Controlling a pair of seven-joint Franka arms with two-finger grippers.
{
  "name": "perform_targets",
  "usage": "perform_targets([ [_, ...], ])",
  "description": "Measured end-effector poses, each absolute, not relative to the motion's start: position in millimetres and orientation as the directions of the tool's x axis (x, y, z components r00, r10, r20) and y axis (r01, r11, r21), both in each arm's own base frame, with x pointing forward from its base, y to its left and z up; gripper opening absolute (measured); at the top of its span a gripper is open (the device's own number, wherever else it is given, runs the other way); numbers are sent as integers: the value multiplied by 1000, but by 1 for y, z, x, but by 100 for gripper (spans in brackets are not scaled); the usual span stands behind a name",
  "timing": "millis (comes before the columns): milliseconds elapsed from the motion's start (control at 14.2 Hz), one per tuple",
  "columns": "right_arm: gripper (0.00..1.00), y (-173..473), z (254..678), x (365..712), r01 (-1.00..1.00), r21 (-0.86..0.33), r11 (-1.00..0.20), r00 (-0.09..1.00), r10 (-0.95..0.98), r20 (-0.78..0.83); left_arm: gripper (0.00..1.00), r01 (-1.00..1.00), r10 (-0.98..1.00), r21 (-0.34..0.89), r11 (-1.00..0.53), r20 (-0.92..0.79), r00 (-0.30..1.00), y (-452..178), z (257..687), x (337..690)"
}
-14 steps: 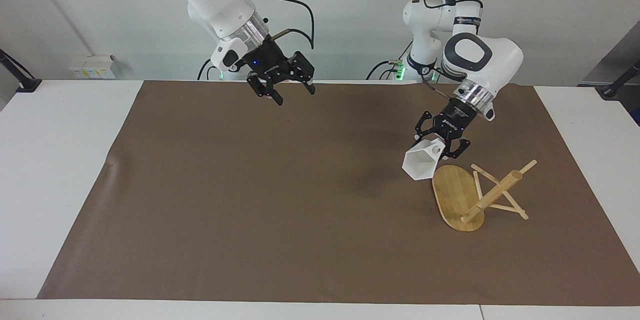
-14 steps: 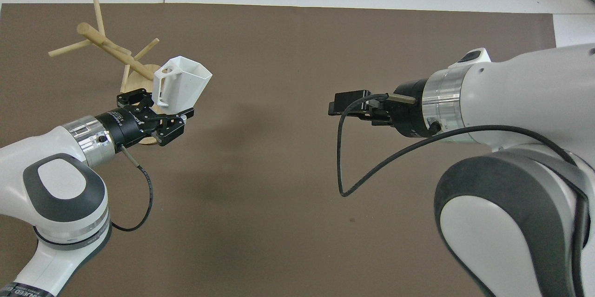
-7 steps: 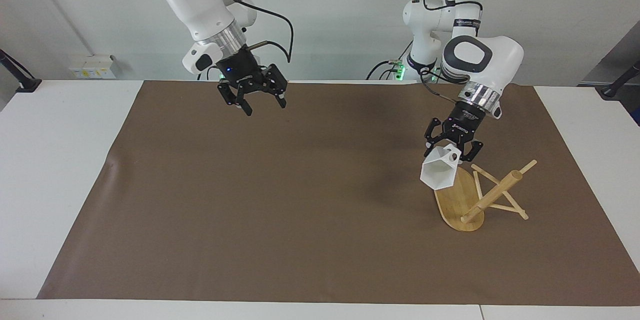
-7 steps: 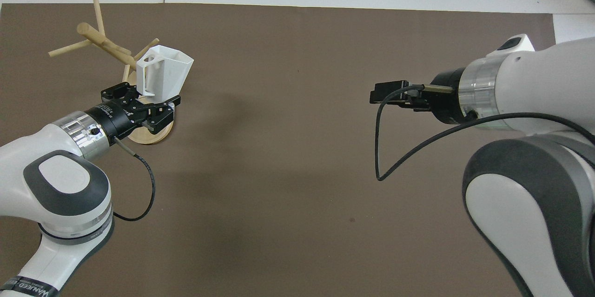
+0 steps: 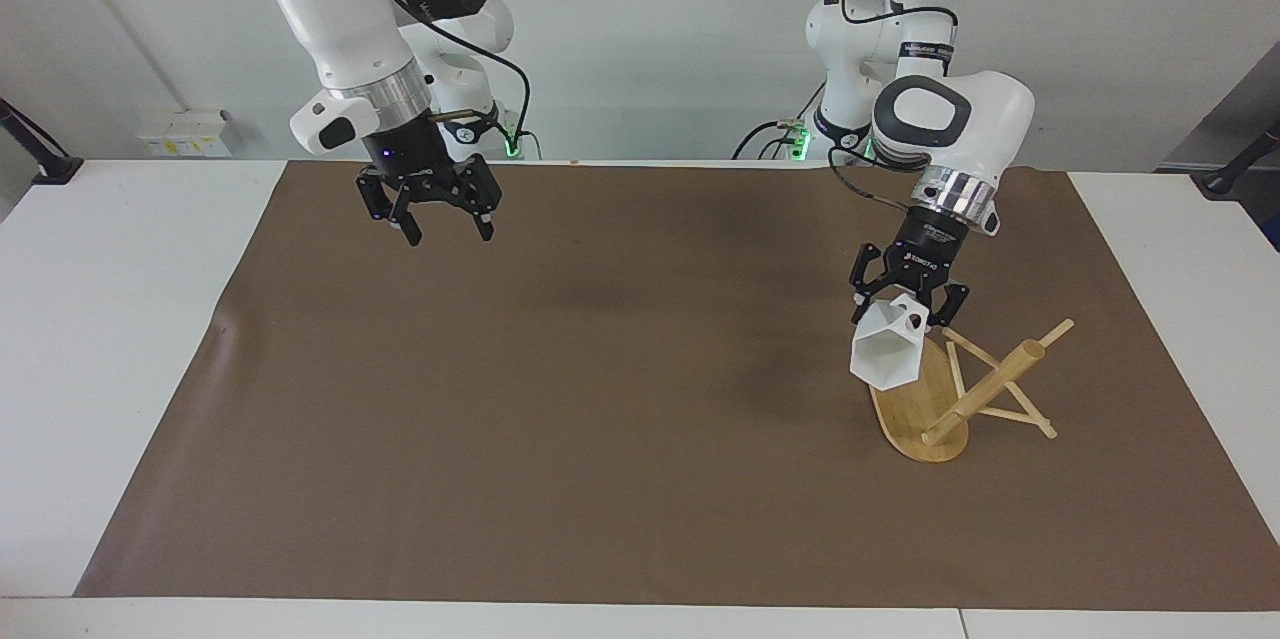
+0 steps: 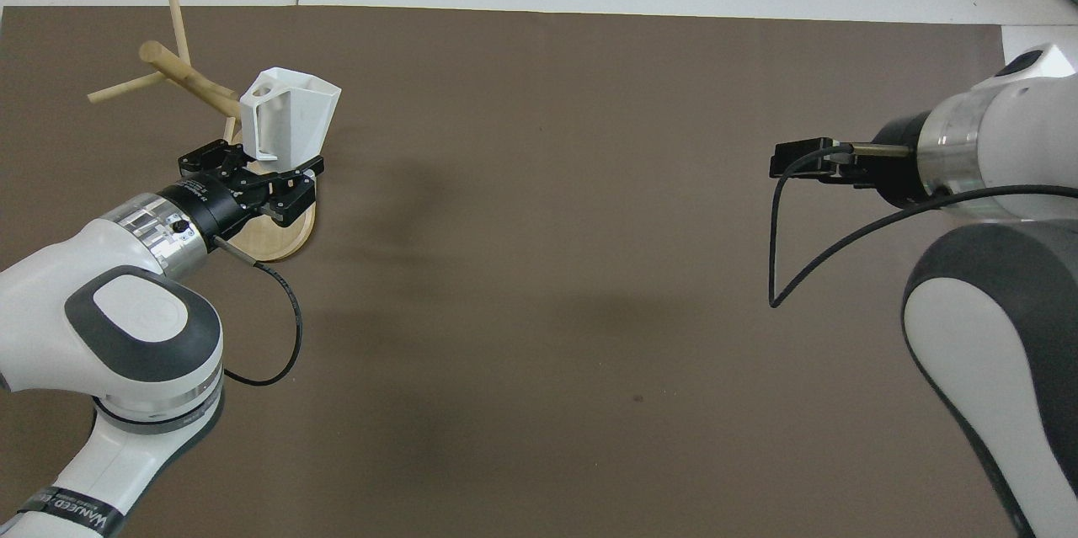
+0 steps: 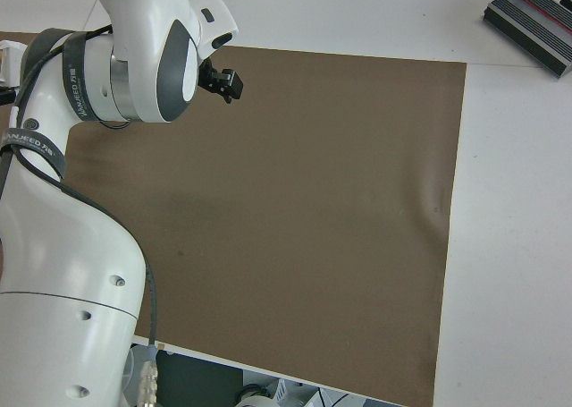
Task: Hang cup on rack
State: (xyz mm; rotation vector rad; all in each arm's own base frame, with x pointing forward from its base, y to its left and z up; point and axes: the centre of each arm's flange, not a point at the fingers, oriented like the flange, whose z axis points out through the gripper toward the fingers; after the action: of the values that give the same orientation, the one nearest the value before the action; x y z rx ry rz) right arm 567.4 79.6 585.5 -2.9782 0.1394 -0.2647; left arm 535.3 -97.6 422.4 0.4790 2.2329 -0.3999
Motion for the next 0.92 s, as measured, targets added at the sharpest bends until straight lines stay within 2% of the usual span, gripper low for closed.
perform_targets([
  [212, 100, 46, 586, 568, -78, -109, -991, 983, -94, 156, 70, 426, 177, -138, 894, -766, -618, -96, 423, 539],
  [918, 100, 5, 615, 555, -117, -78, -990, 990, -122, 63, 70, 342, 94, -172, 924, -763, -640, -93, 424, 550],
])
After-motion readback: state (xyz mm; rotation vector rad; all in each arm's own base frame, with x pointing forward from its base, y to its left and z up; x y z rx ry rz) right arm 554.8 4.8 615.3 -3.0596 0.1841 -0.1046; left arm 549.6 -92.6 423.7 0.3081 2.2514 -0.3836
